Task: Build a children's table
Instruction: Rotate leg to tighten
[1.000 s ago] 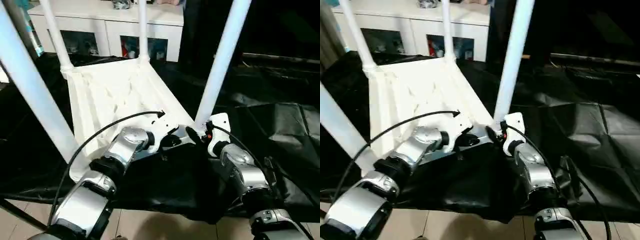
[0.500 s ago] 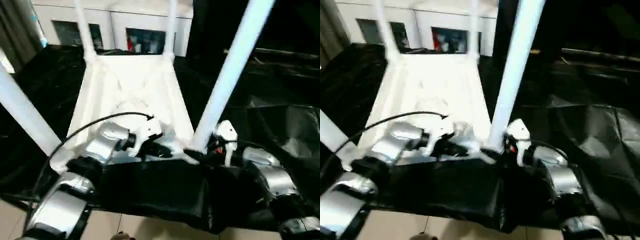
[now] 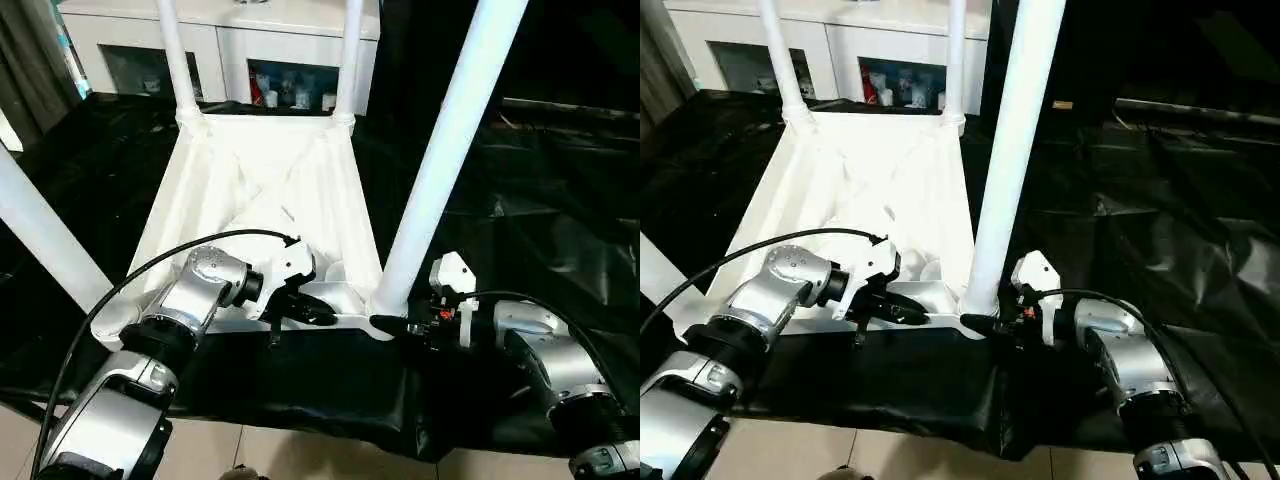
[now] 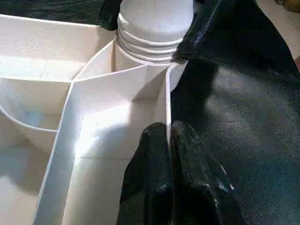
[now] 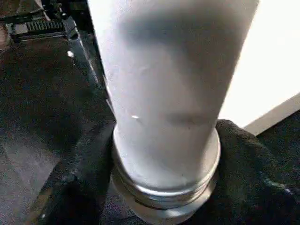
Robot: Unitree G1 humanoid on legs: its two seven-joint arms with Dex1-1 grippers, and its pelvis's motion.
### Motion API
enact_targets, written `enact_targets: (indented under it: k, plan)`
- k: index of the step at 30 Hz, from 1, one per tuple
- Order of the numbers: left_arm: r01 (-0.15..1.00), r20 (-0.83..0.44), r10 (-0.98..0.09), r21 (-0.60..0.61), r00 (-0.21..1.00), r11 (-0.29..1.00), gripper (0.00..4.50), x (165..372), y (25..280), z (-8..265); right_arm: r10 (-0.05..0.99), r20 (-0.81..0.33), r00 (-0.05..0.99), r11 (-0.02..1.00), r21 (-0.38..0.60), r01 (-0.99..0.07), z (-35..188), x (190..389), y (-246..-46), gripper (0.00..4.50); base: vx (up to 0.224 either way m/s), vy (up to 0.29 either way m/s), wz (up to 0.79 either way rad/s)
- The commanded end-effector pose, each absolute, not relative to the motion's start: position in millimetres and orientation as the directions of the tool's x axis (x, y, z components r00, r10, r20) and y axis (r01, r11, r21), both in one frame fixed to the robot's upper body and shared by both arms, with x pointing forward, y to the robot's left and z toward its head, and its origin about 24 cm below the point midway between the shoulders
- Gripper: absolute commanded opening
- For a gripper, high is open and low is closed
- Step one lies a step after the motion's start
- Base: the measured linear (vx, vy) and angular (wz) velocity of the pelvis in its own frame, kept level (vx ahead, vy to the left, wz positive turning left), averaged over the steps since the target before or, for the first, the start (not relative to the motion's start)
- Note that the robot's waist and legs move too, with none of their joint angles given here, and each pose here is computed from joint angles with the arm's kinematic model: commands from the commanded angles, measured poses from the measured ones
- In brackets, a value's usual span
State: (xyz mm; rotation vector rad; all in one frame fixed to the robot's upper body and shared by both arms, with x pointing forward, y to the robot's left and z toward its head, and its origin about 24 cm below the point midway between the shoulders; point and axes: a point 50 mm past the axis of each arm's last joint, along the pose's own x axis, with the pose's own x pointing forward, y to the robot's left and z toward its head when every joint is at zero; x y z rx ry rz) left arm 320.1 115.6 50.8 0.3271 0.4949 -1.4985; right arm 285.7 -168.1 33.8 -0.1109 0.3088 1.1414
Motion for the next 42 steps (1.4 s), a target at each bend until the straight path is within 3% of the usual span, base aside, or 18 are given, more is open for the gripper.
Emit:
enact_targets:
  k: [1, 7, 8, 10, 12, 16, 17, 22, 23, 25, 27, 28, 31, 38, 42]
  plan:
    - [0.990, -0.493, -0.869, -0.137, -0.040, 0.032, 0.00, 314.7, 114.7, 45.6, 0.879, -0.286, 0.382, 0.420, 0.085, -0.904, 34.6, 284.4, -169.4, 2.88, 0.000, 0.000, 0.00]
    - [0.988, -0.499, -0.866, -0.151, -0.039, 0.043, 0.00, 312.3, 114.3, 41.2, 0.878, -0.284, 0.384, 0.428, 0.113, -0.897, 29.9, 282.2, -167.7, 2.73, 0.000, 0.000, 0.00]
    - [0.987, -0.524, -0.849, -0.096, 0.062, 0.132, 0.00, 318.0, 109.9, 36.4, 0.832, -0.294, 0.469, 0.522, 0.134, -0.842, 21.1, 286.4, -164.9, 2.73, 0.000, 0.000, 0.00]
    - [0.980, -0.528, -0.840, -0.063, 0.130, 0.191, 0.00, 322.0, 105.5, 34.2, 0.786, -0.314, 0.533, 0.593, 0.142, -0.792, 14.1, 289.8, -162.7, 2.72, 0.000, 0.000, 0.00]
    - [0.959, -0.519, -0.824, -0.032, 0.225, 0.281, 0.00, 327.7, 91.5, 31.6, 0.671, -0.361, 0.648, 0.723, 0.122, -0.680, -0.7, 295.9, -155.0, 2.72, 0.000, 0.000, 0.00]
    - [0.944, -0.521, -0.809, -0.016, 0.273, 0.329, 0.00, 330.4, 81.3, 30.1, 0.609, -0.373, 0.700, 0.781, 0.129, -0.611, -7.0, 298.9, -147.5, 2.72, 0.000, 0.000, 0.00]
    - [0.928, -0.526, -0.788, 0.008, 0.320, 0.372, 0.00, 332.8, 67.8, 28.9, 0.557, -0.363, 0.747, 0.827, 0.158, -0.540, -8.6, 303.5, -133.9, 2.72, 0.000, 0.000, 0.00]
    - [0.914, -0.525, -0.772, 0.028, 0.358, 0.404, 0.00, 333.6, 46.5, 28.5, 0.587, -0.316, 0.745, 0.808, 0.181, -0.561, -1.4, 307.1, -97.8, 2.72, 0.000, 0.000, 0.00]
    - [0.917, -0.526, -0.774, 0.028, 0.352, 0.398, 0.00, 333.4, 44.4, 28.6, 0.610, -0.290, 0.738, 0.792, 0.194, -0.579, 1.7, 307.4, -92.8, 3.28, 0.000, 0.000, 0.00]
    - [0.923, -0.525, -0.780, 0.030, 0.341, 0.384, 0.00, 333.3, 43.4, 29.3, 0.622, -0.256, 0.739, 0.783, 0.201, -0.589, 6.2, 309.0, -90.3, 3.42, 0.000, 0.000, 0.00]
    - [0.926, -0.528, -0.781, 0.026, 0.333, 0.378, 0.00, 333.2, 44.6, 29.3, 0.634, -0.245, 0.734, 0.774, 0.210, -0.598, 8.0, 309.3, -91.7, 3.48, 0.000, 0.000, 0.00]
    - [0.930, -0.528, -0.785, 0.024, 0.324, 0.367, 0.00, 333.1, 46.7, 29.5, 0.636, -0.243, 0.733, 0.772, 0.200, -0.604, 9.1, 309.9, -94.9, 3.78, 0.000, 0.000, 0.00]
    - [0.947, -0.541, -0.797, -0.001, 0.270, 0.321, 0.00, 331.4, 56.4, 28.9, 0.673, -0.241, 0.699, 0.736, 0.131, -0.664, 15.1, 309.4, -108.1, 3.89, 0.000, 0.000, 0.00]
    - [0.982, -0.562, -0.824, -0.103, 0.071, 0.155, 0.00, 322.6, 87.2, 31.7, 0.799, -0.259, 0.543, 0.572, 0.050, -0.819, 33.8, 297.4, -154.6, 3.89, 0.015, -0.006, 0.00]
    - [0.990, -0.561, -0.827, -0.109, 0.017, 0.094, 0.00, 319.4, 95.2, 33.5, 0.819, -0.288, 0.496, 0.529, 0.043, -0.847, 36.4, 295.4, -163.7, 3.89, 0.013, -0.006, 0.00]
